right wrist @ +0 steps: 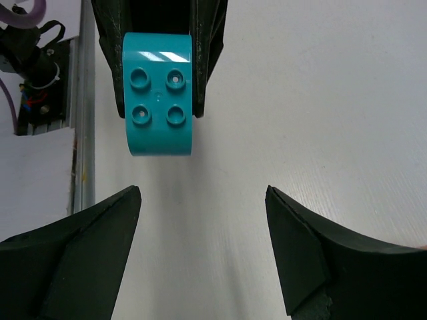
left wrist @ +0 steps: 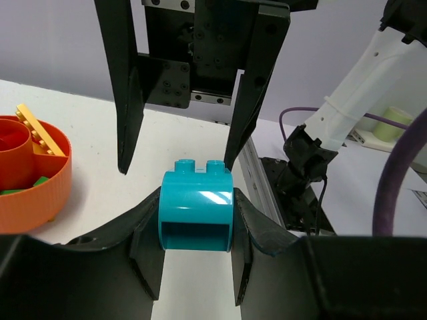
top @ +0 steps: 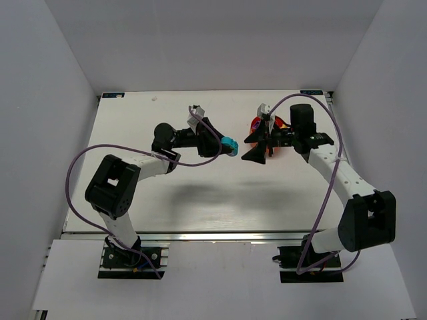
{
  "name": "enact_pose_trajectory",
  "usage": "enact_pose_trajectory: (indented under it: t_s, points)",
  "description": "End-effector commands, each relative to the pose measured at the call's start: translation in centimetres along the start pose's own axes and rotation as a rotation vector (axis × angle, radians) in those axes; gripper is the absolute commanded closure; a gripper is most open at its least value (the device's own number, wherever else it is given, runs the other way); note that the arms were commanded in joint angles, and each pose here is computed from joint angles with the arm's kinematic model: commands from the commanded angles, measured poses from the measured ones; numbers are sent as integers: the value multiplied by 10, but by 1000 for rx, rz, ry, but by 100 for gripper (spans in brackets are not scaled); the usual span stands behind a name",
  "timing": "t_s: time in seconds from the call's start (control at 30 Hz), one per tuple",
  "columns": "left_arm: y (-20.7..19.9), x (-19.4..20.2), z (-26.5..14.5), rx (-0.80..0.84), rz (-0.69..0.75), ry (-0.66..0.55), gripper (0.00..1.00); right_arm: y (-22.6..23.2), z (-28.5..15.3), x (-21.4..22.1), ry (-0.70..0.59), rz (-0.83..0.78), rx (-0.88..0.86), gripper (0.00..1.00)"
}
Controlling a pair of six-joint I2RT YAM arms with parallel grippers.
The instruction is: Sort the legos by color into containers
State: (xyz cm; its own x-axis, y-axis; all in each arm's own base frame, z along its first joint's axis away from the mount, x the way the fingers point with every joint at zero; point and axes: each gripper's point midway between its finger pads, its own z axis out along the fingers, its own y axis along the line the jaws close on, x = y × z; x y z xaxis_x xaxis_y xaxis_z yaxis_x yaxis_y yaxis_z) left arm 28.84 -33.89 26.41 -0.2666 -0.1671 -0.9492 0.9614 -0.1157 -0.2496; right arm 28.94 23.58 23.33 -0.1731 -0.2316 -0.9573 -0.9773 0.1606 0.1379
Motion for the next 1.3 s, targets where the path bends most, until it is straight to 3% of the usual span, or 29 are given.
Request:
enact_pose_trajectory:
  t_s: [0.0, 0.47, 0.73, 0.87, 1.0, 1.17, 1.2, 1.27]
  points:
    - [-17, -11, 1, 48, 42, -18, 100, 11, 6, -22, -45, -32, -77, 20]
    - [-15, -5, 4, 54, 29, -11, 100, 22, 25, -30, -23, -61, -135, 16]
    - [-11, -3, 4, 39, 26, -5, 100, 20, 32, -28, -12, -35, -136, 26]
    - [-10, -1, 4, 35, 22, -3, 100, 21, 35, -28, -10, -27, -144, 38]
    - [-9, -2, 4, 31, 24, 0, 100, 21, 37, -26, -4, -18, -148, 60]
    - [-7, -1, 4, 23, 31, 7, 100, 19, 35, -31, -12, -22, -134, 78]
    - [-7, -2, 4, 22, 30, 5, 99, 17, 35, -31, -12, -24, -125, 87]
    - [-8, -1, 3, 20, 27, 3, 87, 15, 33, -31, -11, -16, -102, 95]
